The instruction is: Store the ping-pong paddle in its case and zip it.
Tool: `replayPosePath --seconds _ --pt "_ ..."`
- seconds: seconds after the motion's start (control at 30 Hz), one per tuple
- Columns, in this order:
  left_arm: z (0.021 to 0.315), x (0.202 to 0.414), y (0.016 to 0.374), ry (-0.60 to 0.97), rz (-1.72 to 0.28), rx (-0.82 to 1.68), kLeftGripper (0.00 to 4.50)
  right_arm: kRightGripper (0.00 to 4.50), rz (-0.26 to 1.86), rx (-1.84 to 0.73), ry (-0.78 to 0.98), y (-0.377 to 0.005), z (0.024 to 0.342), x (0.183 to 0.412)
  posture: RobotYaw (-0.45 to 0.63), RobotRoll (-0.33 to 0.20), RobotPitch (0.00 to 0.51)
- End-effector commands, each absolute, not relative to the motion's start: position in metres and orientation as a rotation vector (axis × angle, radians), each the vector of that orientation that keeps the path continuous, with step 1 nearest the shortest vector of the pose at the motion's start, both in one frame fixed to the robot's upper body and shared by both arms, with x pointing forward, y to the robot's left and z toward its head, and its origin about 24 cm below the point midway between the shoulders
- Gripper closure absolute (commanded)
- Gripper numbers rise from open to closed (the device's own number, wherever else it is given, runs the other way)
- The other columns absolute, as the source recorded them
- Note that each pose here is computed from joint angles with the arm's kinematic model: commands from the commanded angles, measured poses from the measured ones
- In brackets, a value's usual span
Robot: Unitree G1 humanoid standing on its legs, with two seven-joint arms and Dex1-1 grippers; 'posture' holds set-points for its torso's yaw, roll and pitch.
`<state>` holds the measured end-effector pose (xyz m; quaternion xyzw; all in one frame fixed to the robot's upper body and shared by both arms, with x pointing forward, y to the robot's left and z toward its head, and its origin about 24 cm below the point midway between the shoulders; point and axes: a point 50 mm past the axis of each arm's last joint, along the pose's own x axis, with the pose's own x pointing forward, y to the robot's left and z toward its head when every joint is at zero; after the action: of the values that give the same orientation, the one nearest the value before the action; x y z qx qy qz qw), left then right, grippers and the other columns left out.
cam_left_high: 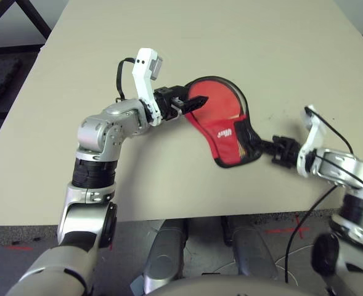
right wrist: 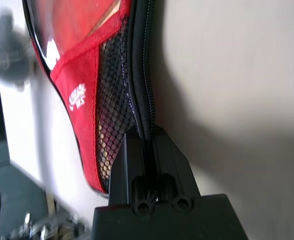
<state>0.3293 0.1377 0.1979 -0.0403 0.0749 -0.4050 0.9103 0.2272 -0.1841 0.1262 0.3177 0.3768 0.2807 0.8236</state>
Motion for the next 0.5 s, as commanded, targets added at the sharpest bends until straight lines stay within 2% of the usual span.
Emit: replayPosePath --seconds 0.03,0.2,0.5 --pt "0.1926 0.33 0.1368 0.172 -0.84 -0.084 0.0 4.5 0.711 0.668 0.885 -0.1669 0.1185 0.205 0.06 0.0 0.263" --pt "0.193 0.3304 0.1371 0.172 -0.841 -0.083 0.0 4.5 0.707 0.673 0.881 -0.1625 0.1172 0.1983 0.06 0.0 0.269" --pt "0.193 0.3311 0.1376 0.176 -0.845 -0.077 0.0 4.5 0.604 0.705 0.847 -0.1665 0.1163 0.205 0.05 0.0 0.269"
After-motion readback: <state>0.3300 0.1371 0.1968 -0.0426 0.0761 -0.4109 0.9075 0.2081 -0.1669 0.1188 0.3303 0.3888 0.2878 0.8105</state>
